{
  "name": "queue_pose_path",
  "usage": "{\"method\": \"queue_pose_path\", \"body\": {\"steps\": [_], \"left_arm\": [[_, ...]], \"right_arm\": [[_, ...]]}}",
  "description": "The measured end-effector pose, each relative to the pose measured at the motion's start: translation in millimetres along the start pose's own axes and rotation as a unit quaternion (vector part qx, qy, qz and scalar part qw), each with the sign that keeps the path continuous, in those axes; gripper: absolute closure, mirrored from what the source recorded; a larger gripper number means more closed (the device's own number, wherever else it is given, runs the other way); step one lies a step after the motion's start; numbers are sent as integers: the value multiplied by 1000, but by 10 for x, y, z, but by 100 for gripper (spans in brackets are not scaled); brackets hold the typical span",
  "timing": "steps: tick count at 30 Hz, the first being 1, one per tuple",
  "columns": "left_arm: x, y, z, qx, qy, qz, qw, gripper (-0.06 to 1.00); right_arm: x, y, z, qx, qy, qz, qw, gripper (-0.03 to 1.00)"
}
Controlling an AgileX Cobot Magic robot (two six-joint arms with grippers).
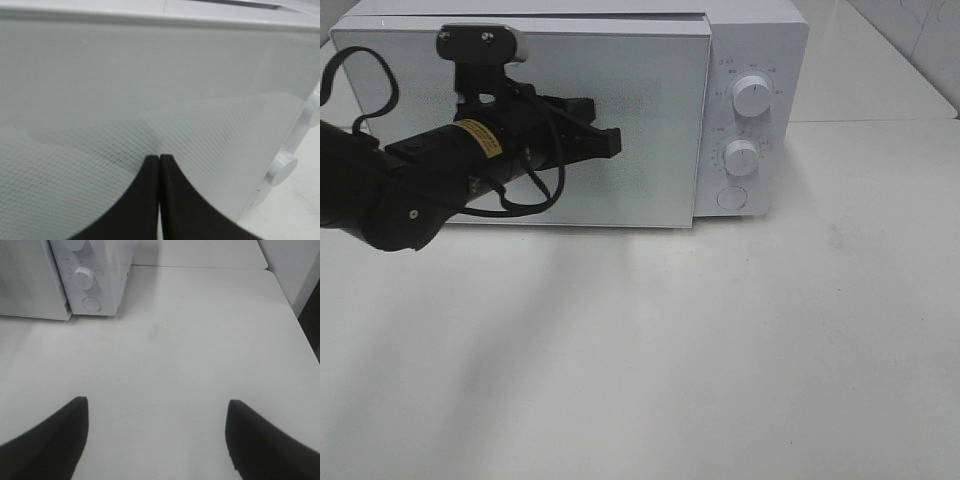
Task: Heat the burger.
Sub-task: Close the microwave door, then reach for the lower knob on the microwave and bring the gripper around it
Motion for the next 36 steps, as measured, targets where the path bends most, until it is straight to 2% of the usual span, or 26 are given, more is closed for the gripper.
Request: {"method": "queue_pose_path", "body": {"steps": [6, 22, 27, 30, 32, 35, 36], "left_arm": [[-160, -22, 194, 13, -21, 13, 1000, 94], [-266, 12, 432, 14, -31, 18, 999, 94], [-292, 51, 337, 51, -21, 21, 998, 94], [-292, 49, 311, 57, -18, 20, 998, 94], [-407, -41, 150, 108, -17, 24, 994, 94], [-449, -53, 117, 120, -18, 26, 992, 94], [-500, -93, 54, 151, -16, 32, 988, 94]], "right_arm": [[0, 0, 0, 0, 0, 0, 1000, 22], [0, 0, 0, 0, 0, 0, 1000, 22], [0, 0, 0, 0, 0, 0, 1000, 22], [0, 0, 0, 0, 0, 0, 1000, 22], [0, 0, 0, 0, 0, 0, 1000, 22], [0, 0, 0, 0, 0, 0, 1000, 22], [0, 0, 0, 0, 0, 0, 1000, 22]]}}
Point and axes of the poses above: a point on each arm's last joint axis where the gripper is mounted, z pointing out along that axis toward the gripper, x along the wrist's bending axis when the last joint is at zero, y = z × x, the point moved 2 cm from there along z, pointing out along that axis toward the gripper, and after that the axes turned 9 degrees about -z, right-handed, at the moved point
